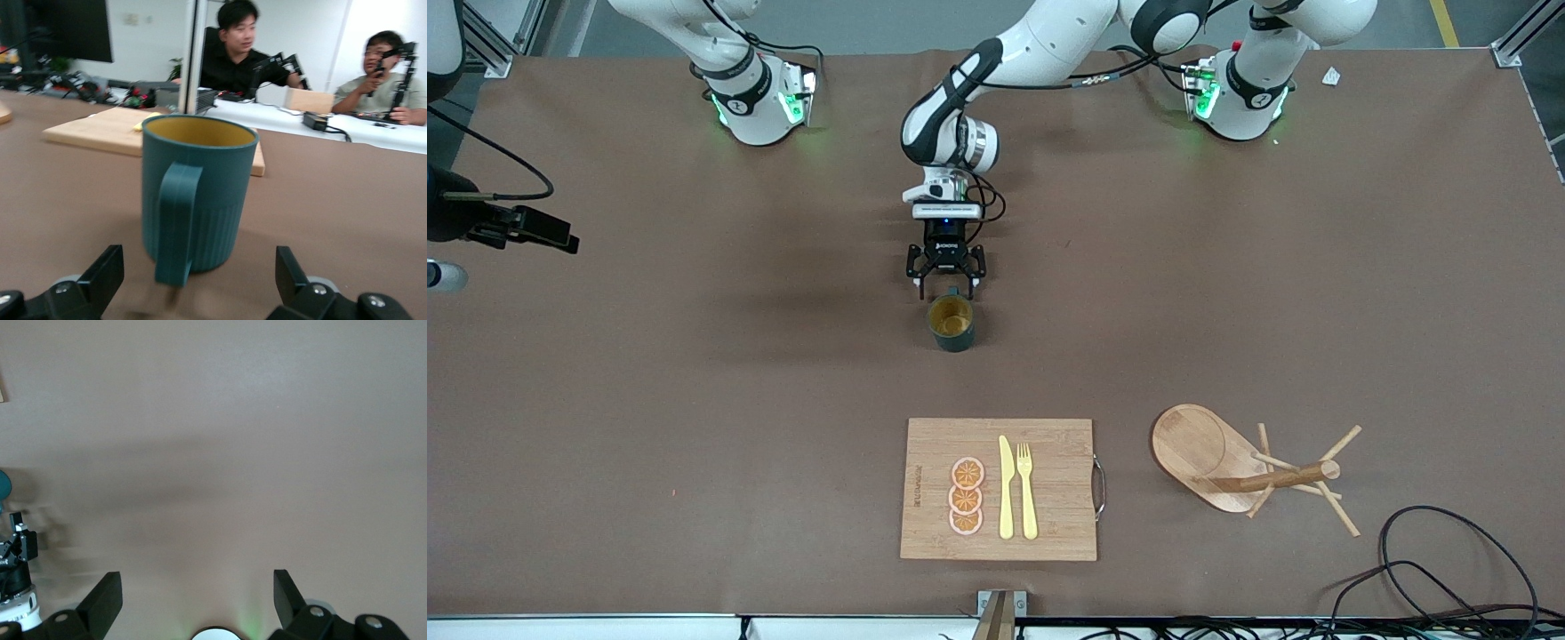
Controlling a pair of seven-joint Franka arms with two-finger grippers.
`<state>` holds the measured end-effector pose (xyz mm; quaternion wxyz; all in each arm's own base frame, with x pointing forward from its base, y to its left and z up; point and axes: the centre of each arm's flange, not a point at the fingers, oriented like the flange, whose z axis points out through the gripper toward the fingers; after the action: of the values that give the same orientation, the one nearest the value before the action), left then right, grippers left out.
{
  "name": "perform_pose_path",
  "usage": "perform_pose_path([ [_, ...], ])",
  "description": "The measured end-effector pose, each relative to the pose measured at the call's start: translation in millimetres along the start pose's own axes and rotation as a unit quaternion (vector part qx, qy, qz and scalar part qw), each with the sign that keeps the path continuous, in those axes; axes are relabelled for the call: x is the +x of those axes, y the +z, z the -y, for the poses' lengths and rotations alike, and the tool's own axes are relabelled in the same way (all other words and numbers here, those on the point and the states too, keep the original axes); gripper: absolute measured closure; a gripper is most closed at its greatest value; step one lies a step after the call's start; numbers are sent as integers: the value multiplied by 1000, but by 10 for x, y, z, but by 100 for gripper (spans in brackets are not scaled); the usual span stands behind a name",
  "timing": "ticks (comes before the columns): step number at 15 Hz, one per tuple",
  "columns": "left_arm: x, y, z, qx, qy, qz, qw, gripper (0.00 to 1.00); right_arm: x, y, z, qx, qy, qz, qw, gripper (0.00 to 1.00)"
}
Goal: Transfer cup from left to right arm and place
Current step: 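Lower the mug upright onto the table and open the left gripper, then raise the left gripper away while the right gripper reaches the mug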
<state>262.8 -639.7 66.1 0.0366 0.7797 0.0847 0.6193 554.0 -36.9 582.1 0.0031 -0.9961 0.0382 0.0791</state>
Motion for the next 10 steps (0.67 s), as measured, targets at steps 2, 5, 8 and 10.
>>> perform_pose_path([
  [2, 179, -203, -160, 23, -31, 15, 999, 0, 3, 10, 140, -2, 1, 0, 1000, 0],
  [5, 644, -412, -371, 69, -69, 54, 994, 0, 33, 116, 445, -7, 4, 6, 1000, 0],
  [8, 1208, -568, -537, 119, -87, 107, 983, 0, 139, 287, 643, -8, -4, 4, 1000, 0],
  [10, 1605, -628, -621, 139, -98, 137, 976, 0, 205, 425, 680, -3, 1, 0, 1000, 0],
])
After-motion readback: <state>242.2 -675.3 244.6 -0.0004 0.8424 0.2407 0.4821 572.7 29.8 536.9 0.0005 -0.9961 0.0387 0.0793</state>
